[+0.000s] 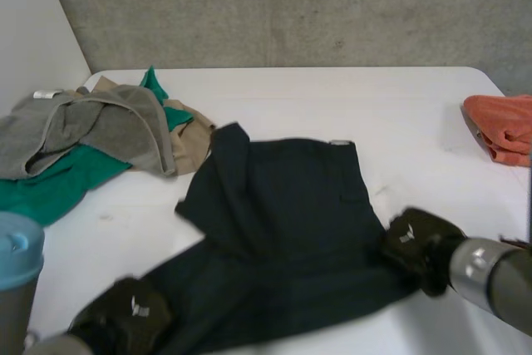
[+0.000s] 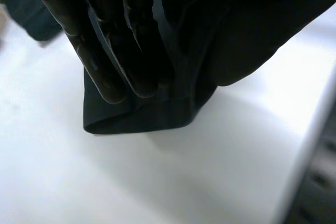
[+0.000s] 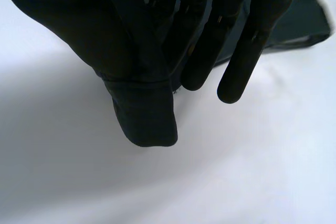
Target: Fold the laundry.
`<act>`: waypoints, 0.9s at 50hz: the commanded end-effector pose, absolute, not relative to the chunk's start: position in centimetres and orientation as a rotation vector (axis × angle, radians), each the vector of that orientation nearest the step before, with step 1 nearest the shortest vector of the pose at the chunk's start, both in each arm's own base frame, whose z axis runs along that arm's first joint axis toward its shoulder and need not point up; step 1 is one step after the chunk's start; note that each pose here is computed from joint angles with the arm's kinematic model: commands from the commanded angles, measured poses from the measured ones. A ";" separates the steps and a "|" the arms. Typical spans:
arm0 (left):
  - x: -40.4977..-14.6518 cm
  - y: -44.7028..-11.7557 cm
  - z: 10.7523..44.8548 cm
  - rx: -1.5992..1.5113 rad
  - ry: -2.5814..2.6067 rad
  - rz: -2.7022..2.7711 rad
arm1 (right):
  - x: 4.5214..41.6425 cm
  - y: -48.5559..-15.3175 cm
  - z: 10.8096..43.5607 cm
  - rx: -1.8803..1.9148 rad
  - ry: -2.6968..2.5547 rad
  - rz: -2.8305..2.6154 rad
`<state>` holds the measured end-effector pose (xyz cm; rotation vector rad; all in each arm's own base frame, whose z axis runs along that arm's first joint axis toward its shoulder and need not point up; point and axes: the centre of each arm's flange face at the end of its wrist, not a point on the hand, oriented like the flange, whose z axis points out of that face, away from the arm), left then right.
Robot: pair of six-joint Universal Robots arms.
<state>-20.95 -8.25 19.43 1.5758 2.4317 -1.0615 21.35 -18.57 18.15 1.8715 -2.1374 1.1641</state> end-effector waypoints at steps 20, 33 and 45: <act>-27.4 -28.7 20.5 1.090 2.084 -1.817 | 27.6 -30.2 18.6 1.495 -1.769 1.869; -29.8 -35.9 17.0 0.976 2.022 -1.816 | 32.5 -37.0 13.8 1.387 -1.564 2.088; -31.2 -34.5 17.6 1.039 2.022 -1.867 | 33.2 -38.1 13.4 1.238 -1.502 2.163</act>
